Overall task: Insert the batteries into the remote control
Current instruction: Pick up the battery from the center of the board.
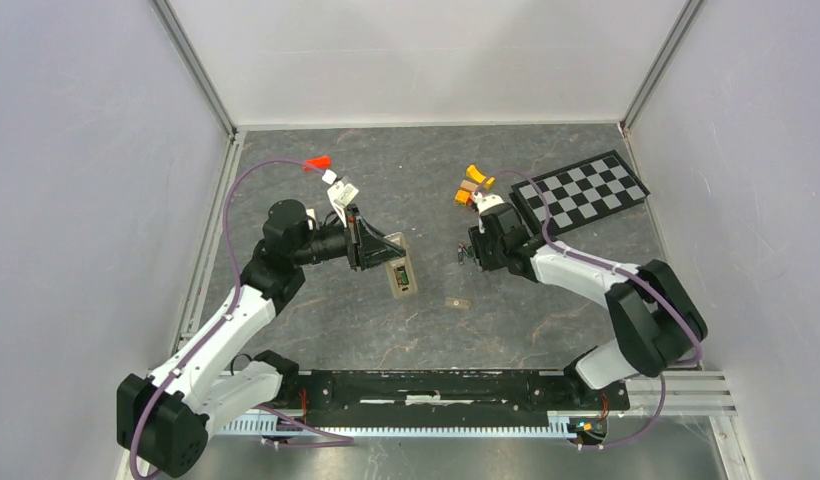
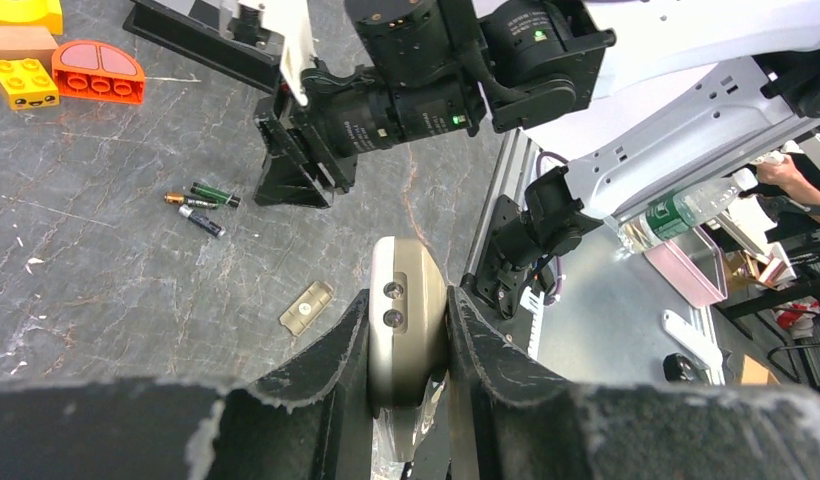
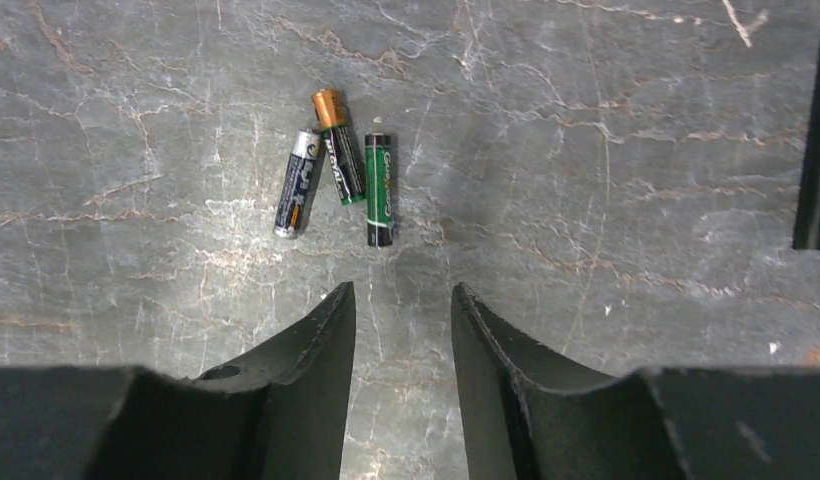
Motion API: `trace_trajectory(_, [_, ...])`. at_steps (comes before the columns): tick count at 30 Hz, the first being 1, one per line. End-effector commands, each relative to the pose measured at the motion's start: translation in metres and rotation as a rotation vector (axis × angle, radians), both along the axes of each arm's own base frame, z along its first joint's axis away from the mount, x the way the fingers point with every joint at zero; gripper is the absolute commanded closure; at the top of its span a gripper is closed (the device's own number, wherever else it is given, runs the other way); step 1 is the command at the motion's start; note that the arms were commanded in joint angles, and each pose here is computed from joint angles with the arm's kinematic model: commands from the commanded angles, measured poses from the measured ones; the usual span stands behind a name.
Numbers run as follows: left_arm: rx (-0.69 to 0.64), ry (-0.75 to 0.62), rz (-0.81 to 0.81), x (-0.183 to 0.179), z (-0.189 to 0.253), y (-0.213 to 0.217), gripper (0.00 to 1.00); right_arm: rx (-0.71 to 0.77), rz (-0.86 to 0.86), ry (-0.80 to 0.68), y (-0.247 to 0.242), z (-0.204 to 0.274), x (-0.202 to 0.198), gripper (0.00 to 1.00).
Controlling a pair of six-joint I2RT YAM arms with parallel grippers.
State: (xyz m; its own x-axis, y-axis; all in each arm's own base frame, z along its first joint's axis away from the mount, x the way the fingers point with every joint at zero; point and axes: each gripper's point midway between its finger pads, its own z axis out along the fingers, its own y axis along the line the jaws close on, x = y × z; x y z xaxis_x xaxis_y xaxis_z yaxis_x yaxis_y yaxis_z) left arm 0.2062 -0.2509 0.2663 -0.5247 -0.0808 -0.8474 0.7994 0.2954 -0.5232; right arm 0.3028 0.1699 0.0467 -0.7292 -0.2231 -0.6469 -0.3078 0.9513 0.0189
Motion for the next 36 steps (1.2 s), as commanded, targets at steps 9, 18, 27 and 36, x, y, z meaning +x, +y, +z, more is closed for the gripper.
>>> trace_trajectory(9, [0.002,-0.009,0.067,0.013,0.001,0.002,0.98,-0.039,0.004,-0.023,0.013,-0.006,0.036,0.57])
trace_trajectory(18, [0.012,0.0,0.081,0.017,-0.002,0.003,0.98,-0.077,0.025,0.017,0.012,-0.02,0.036,0.63])
trace_trajectory(27, [0.038,0.028,0.116,0.022,-0.006,0.005,0.98,-0.098,0.024,0.054,0.012,-0.032,0.037,0.7])
trace_trajectory(36, [0.066,0.064,0.326,0.045,-0.02,0.024,0.98,-0.079,-0.052,0.128,0.001,-0.045,0.023,0.85])
